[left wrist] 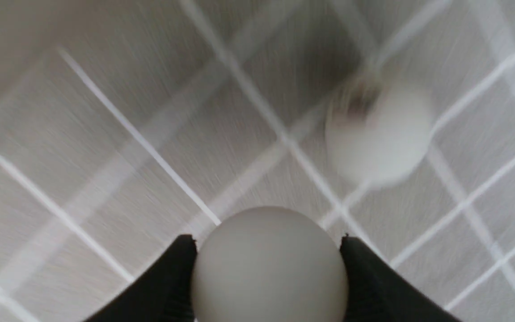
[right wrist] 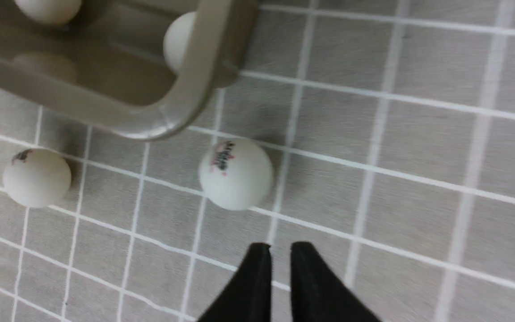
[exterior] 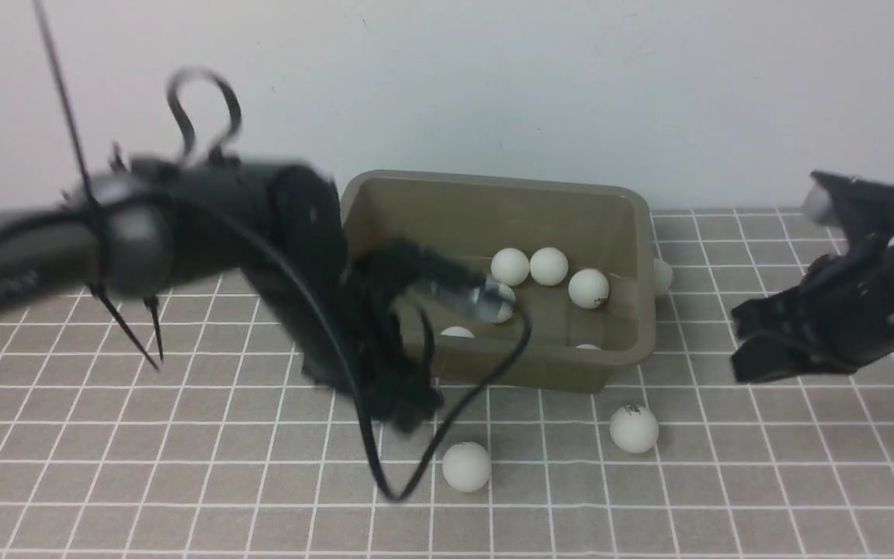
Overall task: Put the table tennis balls into the box on the grey coffee tablecloth.
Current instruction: 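Reach for and grasp a ping pong ball on the table beside the basket, then drop the ball into the bin, then reach for and grasp a ping pong ball on the table, then release the ping pong ball into the bin and lift the gripper away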
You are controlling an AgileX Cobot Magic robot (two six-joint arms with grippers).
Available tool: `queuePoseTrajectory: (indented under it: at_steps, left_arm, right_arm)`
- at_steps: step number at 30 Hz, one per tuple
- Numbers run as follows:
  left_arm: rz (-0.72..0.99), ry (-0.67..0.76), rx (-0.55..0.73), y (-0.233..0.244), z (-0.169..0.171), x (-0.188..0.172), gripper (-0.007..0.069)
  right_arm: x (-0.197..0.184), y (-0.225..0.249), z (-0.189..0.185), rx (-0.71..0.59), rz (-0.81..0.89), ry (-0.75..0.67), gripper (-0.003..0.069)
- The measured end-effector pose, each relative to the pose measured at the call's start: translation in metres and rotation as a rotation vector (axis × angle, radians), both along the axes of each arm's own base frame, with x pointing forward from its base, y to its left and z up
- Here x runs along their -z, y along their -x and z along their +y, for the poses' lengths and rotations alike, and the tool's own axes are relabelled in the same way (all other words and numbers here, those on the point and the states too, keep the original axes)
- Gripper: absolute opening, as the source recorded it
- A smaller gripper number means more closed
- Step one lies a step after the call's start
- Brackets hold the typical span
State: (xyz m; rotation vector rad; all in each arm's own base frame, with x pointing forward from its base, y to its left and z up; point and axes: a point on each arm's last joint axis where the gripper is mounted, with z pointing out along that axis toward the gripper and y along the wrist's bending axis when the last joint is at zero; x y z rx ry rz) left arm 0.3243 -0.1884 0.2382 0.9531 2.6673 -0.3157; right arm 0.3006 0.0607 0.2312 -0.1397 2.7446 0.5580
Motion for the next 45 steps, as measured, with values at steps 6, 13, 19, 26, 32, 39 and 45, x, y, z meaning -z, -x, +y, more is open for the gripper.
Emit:
queuePoseTrajectory:
  at_steps: [6, 13, 19, 26, 32, 39, 45]
  left_arm:
    - [-0.224, 0.069, 0.003, -0.035, -0.015, -0.060, 0.0352]
    - [-0.138, 0.026, -0.085, -0.075, -0.032, -0.014, 0.0382]
    - [-0.041, -0.061, -0.118, -0.082, -0.032, 0.006, 0.0504]
    - [-0.103, -0.103, -0.186, -0.068, -0.007, -0.068, 0.0036]
    - [-0.015, -0.058, -0.216, -0.036, 0.013, -0.074, -0.0005]
    - [0.201, 0.080, -0.183, 0.009, 0.008, -0.013, -0.0004]
    - [0.214, 0.114, -0.057, 0.014, -0.010, 0.027, 0.0114]
  right_arm:
    - [0.031, -0.010, 0.039, -0.115, -0.062, 0.019, 0.0357]
    - [0.073, -0.022, 0.058, -0.114, -0.044, 0.060, 0.0577]
    - [0.091, -0.025, 0.062, -0.107, -0.007, 0.066, 0.0444]
    - [0.032, -0.006, 0.060, -0.191, 0.008, 0.032, 0.0365]
    - [-0.054, -0.013, 0.061, -0.172, -0.256, -0.022, 0.0365]
    - [-0.091, -0.062, 0.073, -0.168, -0.418, -0.023, 0.0382]
    - [-0.093, -0.087, 0.078, -0.205, -0.386, 0.030, 0.0586]
